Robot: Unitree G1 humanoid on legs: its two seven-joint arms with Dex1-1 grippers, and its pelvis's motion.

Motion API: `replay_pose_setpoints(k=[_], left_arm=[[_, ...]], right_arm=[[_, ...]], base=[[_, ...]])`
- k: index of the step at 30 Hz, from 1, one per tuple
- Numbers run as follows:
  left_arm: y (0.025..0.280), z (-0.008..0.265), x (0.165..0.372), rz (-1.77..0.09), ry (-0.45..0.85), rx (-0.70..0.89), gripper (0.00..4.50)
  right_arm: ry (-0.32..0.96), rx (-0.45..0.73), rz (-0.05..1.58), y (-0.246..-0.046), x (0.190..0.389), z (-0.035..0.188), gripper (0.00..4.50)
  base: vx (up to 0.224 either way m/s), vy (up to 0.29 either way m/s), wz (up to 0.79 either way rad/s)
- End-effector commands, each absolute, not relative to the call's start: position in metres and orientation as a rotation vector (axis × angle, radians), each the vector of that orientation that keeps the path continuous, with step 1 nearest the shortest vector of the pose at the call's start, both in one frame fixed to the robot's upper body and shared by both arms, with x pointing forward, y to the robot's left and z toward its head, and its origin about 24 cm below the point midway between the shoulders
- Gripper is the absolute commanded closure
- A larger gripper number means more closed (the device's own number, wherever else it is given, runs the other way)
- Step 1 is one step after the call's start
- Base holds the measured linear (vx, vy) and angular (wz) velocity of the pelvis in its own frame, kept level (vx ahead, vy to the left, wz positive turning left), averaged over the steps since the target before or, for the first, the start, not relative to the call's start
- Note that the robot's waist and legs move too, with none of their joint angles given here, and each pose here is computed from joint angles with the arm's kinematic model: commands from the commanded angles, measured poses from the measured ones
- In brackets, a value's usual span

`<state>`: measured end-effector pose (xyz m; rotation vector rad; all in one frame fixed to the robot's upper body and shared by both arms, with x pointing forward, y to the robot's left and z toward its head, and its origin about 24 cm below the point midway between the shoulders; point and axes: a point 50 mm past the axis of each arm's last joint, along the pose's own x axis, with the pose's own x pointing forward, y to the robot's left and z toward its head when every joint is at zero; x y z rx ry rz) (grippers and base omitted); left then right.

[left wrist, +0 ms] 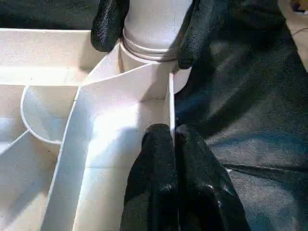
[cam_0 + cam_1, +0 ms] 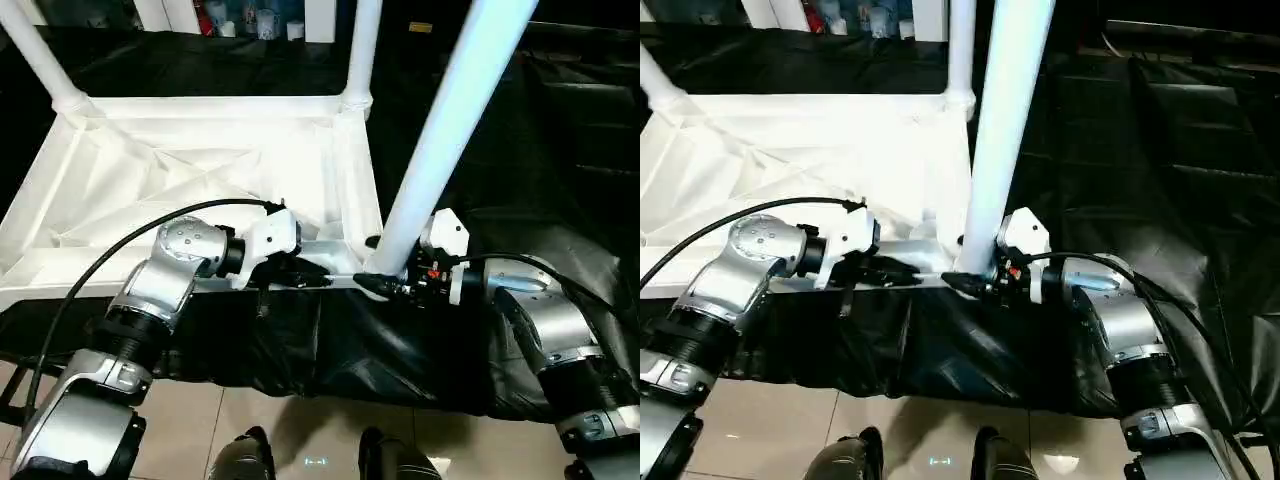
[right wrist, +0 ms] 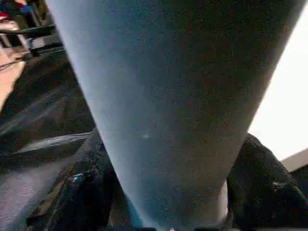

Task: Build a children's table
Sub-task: Rotate leg to tighten

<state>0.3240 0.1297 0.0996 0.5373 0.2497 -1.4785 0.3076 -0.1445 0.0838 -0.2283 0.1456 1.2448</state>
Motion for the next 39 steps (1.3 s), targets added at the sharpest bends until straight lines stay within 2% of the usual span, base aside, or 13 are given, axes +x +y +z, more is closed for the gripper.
replay_pose_setpoints(k=[1,6,11,13,19,21,24,29,30,32,34,39], left_arm=[[0.130,0.082,0.317,-1.522,0.330,0.519,4.50],[0.130,0.082,0.316,-1.530,0.331,0.510,4.50],[0.121,0.080,0.325,-1.429,0.317,0.495,4.50],[0.110,0.080,0.333,-1.335,0.308,0.471,4.50],[0.088,0.079,0.344,-1.204,0.304,0.443,4.50],[0.072,0.079,0.347,-1.138,0.292,0.428,4.50],[0.061,0.078,0.348,-1.108,0.282,0.431,4.50],[0.043,0.075,0.342,-1.141,0.262,0.452,4.50],[0.041,0.074,0.340,-1.152,0.261,0.462,4.50],[0.041,0.074,0.339,-1.163,0.260,0.462,4.50],[0.043,0.074,0.339,-1.172,0.262,0.465,4.50],[0.056,0.075,0.337,-1.228,0.266,0.479,4.50]], right_arm=[[0.185,-0.211,1.335,-0.138,0.298,0.076,1.84],[0.197,-0.201,1.355,-0.137,0.296,0.075,1.89],[0.189,-0.146,1.264,-0.130,0.298,0.069,1.91],[0.174,-0.110,1.094,-0.123,0.308,0.063,1.91],[0.184,-0.001,0.789,-0.104,0.324,0.052,1.91],[0.211,0.066,0.581,-0.092,0.330,0.045,1.91],[0.232,0.107,0.465,-0.083,0.333,0.040,1.91],[0.203,0.052,0.412,-0.061,0.334,0.044,1.91],[0.193,0.068,0.419,-0.058,0.335,0.046,1.56],[0.172,0.072,0.424,-0.057,0.335,0.049,1.21],[0.161,0.069,0.439,-0.059,0.335,0.051,1.18],[0.108,-0.004,0.550,-0.073,0.337,0.062,0.71]], base=[[0.000,0.000,0.00],[0.000,0.000,0.00],[0.000,0.000,0.00],[0.000,0.000,0.00],[0.000,0.000,0.00],[0.000,0.000,0.00],[0.000,0.000,0.00],[0.000,0.000,0.00],[0.000,0.000,0.00],[0.000,0.000,0.00],[0.000,0.000,0.00],[0.000,0.000,0.00]])
